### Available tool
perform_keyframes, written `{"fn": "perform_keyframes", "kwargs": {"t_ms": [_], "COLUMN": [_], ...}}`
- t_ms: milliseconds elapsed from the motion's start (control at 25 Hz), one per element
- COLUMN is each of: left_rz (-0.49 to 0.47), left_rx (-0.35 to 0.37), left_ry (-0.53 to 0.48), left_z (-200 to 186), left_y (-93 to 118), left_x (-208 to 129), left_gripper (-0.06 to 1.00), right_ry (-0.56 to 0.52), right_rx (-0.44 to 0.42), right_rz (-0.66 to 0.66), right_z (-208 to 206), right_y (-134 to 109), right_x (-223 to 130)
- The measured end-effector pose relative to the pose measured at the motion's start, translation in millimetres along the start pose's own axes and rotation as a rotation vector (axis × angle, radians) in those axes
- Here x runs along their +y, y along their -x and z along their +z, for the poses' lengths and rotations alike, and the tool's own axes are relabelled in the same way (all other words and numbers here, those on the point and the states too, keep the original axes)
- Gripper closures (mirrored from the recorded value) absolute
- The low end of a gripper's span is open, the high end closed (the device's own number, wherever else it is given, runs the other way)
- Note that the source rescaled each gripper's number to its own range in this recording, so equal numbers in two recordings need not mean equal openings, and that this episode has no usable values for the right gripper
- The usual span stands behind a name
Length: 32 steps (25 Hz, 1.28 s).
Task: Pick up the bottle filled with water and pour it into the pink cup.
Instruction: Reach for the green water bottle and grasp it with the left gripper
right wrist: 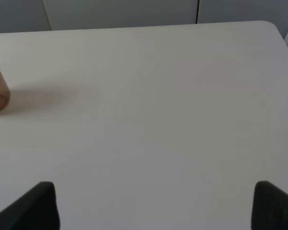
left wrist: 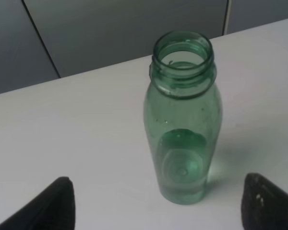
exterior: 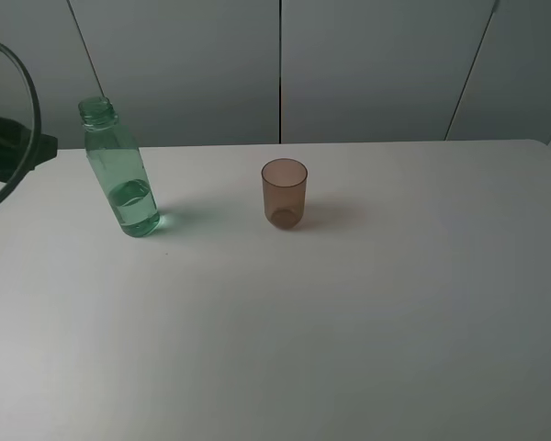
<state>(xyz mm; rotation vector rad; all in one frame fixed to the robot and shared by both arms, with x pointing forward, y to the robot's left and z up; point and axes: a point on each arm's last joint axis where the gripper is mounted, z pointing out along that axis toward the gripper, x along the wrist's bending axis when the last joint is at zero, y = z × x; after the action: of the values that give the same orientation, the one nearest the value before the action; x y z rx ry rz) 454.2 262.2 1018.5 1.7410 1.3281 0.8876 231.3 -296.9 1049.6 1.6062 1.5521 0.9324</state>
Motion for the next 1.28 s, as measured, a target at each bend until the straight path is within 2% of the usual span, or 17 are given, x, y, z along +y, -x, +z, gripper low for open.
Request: {"fn": "perform_keyframes", "kwargs": {"t_ms": [440, 720, 840, 1040, 1280], "left_rz": [0.004, 0.014, 0.048, 0.113, 0.119], "left_rx": [0.029, 0.044, 0.028, -0.031, -0.032], "left_ry": [-0.015, 0.017, 0.054, 0.056, 0.11], "left_z": [42.0, 60.2, 68.5, 77.0, 83.2], "left_y": [1.6, 2.6, 4.8, 11.1, 12.1], "left_x": [-47.5, -68.3, -71.5, -79.2, -81.8], "left_gripper": [0.37, 0.37, 0.38, 0.38, 0.38], "right_ry": [0.0, 0.0, 0.0, 0.0, 0.0], "right_rx": [0.0, 0.0, 0.0, 0.0, 0.0], "right_rz": [0.0, 0.0, 0.0, 0.0, 0.0], "right_z": [0.0, 0.0, 0.0, 0.0, 0.0], "right_y": [0.0, 0.0, 0.0, 0.0, 0.0], "right_x": [0.0, 0.0, 0.0, 0.0, 0.0]}}
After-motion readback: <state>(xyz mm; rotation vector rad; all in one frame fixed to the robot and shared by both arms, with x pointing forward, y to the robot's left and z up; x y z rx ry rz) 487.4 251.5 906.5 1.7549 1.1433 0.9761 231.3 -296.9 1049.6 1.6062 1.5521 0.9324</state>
